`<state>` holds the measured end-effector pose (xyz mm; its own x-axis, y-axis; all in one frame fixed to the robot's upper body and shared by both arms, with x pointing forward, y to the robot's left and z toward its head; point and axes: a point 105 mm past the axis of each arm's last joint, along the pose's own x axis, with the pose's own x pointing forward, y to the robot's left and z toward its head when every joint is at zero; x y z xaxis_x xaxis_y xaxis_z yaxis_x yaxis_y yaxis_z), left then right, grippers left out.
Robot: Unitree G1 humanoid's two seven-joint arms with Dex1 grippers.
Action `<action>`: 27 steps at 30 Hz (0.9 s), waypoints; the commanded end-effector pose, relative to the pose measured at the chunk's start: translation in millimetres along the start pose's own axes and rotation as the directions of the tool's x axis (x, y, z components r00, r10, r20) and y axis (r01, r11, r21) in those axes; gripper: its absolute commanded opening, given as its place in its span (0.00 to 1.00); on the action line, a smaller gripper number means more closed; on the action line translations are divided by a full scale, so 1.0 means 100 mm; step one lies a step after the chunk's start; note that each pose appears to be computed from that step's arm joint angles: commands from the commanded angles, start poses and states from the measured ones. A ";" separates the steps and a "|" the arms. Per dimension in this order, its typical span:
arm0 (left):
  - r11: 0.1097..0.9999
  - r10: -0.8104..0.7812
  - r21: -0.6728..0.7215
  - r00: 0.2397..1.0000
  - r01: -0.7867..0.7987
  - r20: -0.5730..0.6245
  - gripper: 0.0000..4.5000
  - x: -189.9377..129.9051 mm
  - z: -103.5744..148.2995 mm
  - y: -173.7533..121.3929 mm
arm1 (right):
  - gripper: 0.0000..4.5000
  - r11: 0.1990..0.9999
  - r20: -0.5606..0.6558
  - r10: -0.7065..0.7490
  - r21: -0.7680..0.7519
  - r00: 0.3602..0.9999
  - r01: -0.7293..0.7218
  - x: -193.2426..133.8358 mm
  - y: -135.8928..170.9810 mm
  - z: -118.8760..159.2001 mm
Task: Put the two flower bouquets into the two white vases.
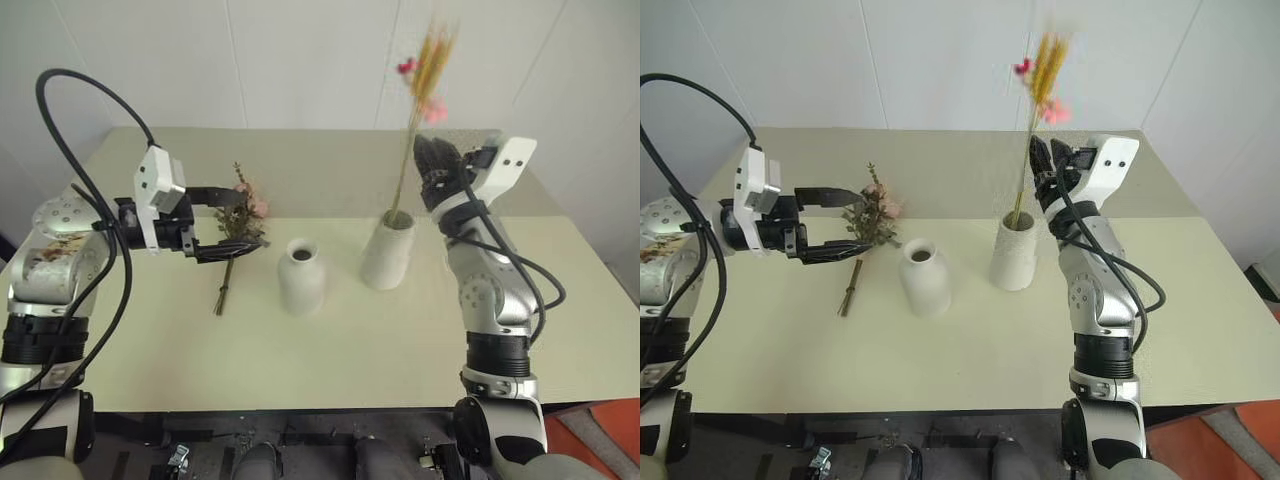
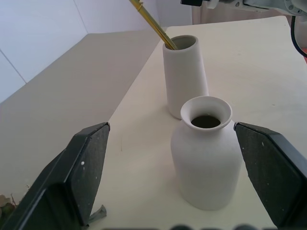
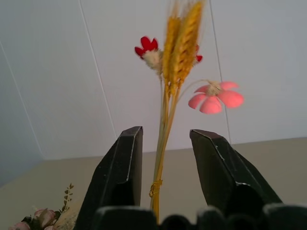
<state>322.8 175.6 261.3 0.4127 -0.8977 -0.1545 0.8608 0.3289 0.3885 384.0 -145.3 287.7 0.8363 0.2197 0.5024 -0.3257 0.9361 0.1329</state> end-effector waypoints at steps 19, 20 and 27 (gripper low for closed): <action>0.807 0.427 -0.204 0.786 -0.554 -0.447 1.00 -0.33 -0.75 0.18 | 1.00 0.912 -0.254 0.301 -0.206 0.919 -0.356 -0.82 0.19 0.43; 0.794 0.418 -0.227 0.777 -0.565 -0.471 1.00 -0.30 -0.80 0.16 | 1.00 0.888 -0.319 0.338 -0.203 0.885 -0.412 -0.89 0.22 0.41; 0.687 0.391 -0.312 0.697 -0.656 -0.601 1.00 -0.02 -1.13 0.34 | 1.00 0.737 -0.599 0.466 -0.145 0.651 -0.661 -1.21 0.36 0.26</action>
<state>377.4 218.2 167.9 0.7890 -0.3576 -0.4996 0.4488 0.8908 0.0712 267.3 -150.9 248.9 0.6872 0.7162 -0.1215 -0.7083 0.6233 -0.3315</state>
